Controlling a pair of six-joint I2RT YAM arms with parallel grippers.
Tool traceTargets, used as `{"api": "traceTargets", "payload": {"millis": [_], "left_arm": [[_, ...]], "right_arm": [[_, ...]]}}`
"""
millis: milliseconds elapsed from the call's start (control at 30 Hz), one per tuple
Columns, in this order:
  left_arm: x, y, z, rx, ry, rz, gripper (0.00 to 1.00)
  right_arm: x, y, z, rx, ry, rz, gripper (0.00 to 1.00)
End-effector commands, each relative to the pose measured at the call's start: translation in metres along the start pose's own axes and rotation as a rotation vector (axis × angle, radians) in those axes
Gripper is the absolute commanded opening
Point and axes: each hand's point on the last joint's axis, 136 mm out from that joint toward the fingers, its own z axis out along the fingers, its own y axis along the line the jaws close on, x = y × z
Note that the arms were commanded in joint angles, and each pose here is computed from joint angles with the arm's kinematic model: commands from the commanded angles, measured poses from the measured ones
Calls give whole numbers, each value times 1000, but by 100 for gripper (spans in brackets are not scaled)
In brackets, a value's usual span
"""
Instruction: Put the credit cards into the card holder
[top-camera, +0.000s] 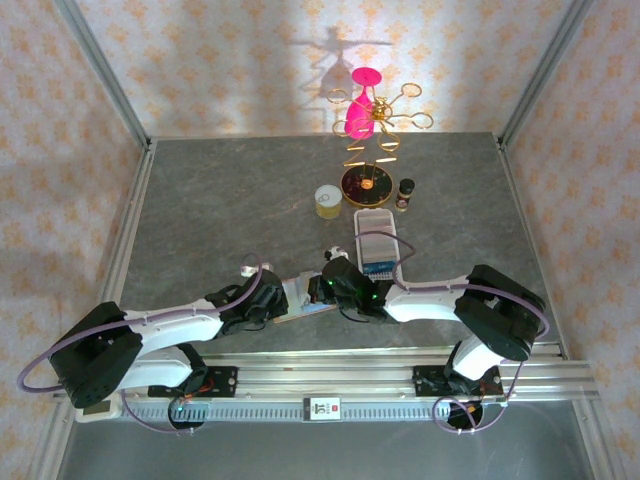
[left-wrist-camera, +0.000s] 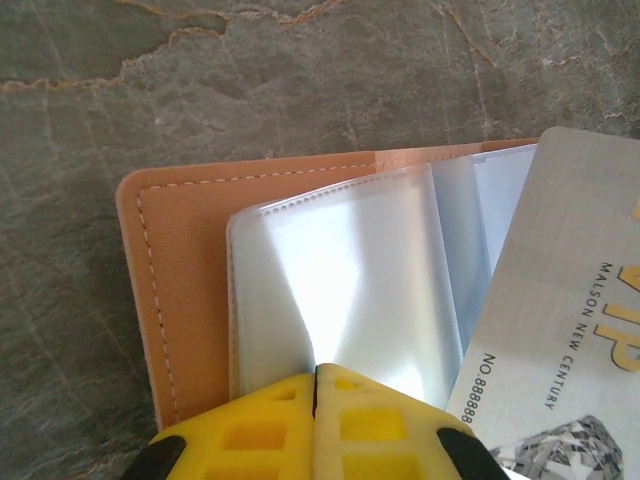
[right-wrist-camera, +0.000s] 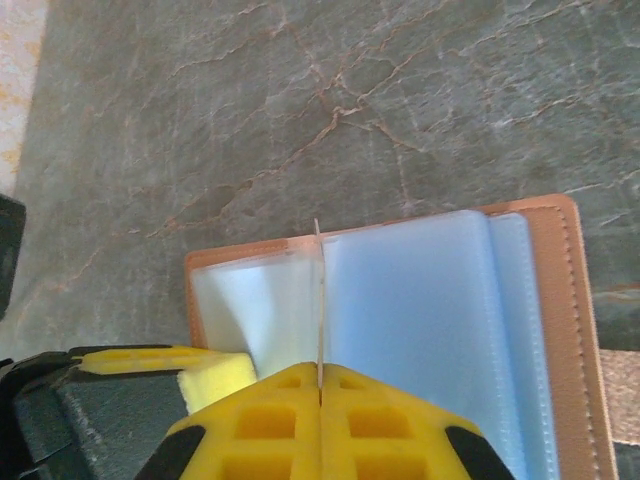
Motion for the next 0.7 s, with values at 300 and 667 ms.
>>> {"api": "traceTargets", "payload": {"millis": [300, 667], "left_arm": [[14, 39, 1, -146, 36, 35, 6], [13, 40, -2, -152, 30, 46, 6]], "right_arm": [[-3, -9, 0, 36, -14, -33, 0], [-1, -5, -3, 23, 1, -59, 0]]}}
